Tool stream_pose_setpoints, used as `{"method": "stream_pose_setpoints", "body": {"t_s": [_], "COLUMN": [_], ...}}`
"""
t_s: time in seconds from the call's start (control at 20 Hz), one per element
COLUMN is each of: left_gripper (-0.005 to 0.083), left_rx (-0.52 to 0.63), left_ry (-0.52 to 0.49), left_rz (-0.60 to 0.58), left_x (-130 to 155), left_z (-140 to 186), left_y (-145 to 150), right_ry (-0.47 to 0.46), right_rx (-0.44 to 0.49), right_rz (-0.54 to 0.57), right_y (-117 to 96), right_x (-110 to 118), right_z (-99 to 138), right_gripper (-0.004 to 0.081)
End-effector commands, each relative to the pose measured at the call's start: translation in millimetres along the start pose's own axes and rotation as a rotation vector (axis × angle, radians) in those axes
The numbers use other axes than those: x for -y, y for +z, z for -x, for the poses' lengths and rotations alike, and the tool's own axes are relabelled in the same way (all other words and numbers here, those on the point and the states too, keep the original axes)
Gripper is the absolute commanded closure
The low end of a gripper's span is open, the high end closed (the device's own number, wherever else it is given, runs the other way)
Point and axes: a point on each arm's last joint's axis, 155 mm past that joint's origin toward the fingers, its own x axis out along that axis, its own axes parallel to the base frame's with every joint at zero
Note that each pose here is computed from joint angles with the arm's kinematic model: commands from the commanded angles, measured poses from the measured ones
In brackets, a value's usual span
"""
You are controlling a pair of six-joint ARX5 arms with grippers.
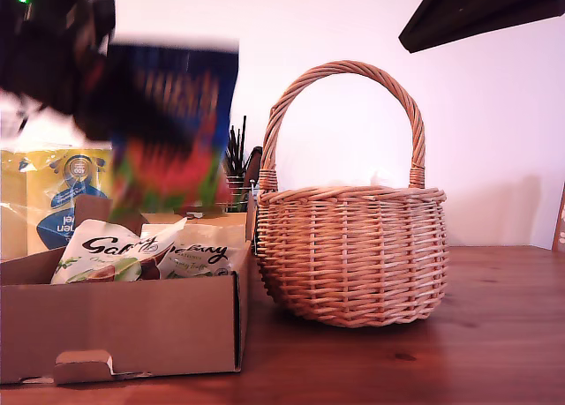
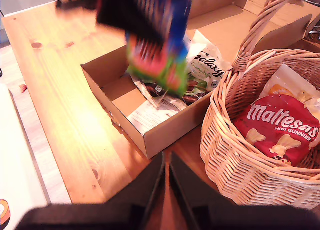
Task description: Move the bags of Easter eggs from the cardboard box on the left into the woven basket on the right side.
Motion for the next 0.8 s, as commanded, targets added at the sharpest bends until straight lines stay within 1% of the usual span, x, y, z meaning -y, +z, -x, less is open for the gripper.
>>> {"method": "stream_pose_setpoints", "body": {"t_s": [0.0, 0.15, 0.3, 0.4, 0.5, 0.6, 0.75], "left_gripper": [0.0779, 0.0793, 0.0793, 0.0793, 0.0793, 0.0793, 0.0793], "left_rx": [0.058, 0.117, 0.164, 0.177, 0.195, 0.218, 0.214], "left_ry": [-0.036, -0.084, -0.112, -0.067, 0.016, 0.07, 0.107], "left_rz": [-0.019, -0.105, -0.204, -0.264, -0.329, -0.358, -0.359], "left_x": [10, 29, 51, 56, 49, 42, 32], "left_z": [6, -3, -25, -47, -70, -91, -115], "left_y": [27, 55, 73, 79, 84, 86, 75], "right_ry": [0.004, 0.004, 0.003, 0.003, 0.003, 0.002, -0.024], "right_rx": [0.003, 0.003, 0.004, -0.003, -0.011, -0.017, -0.027], "right_rz": [0.009, 0.009, 0.01, 0.007, 0.004, 0.002, 0.002], "right_y": [1, 1, 1, -1, -3, -5, -9], "right_x": [-1, -1, -1, -1, -1, -2, 1], "right_z": [0, 0, 0, 0, 2, 4, 10], "right_gripper": [0.0782, 0.0782, 0.0782, 0.0782, 0.0782, 0.0782, 0.0782]}}
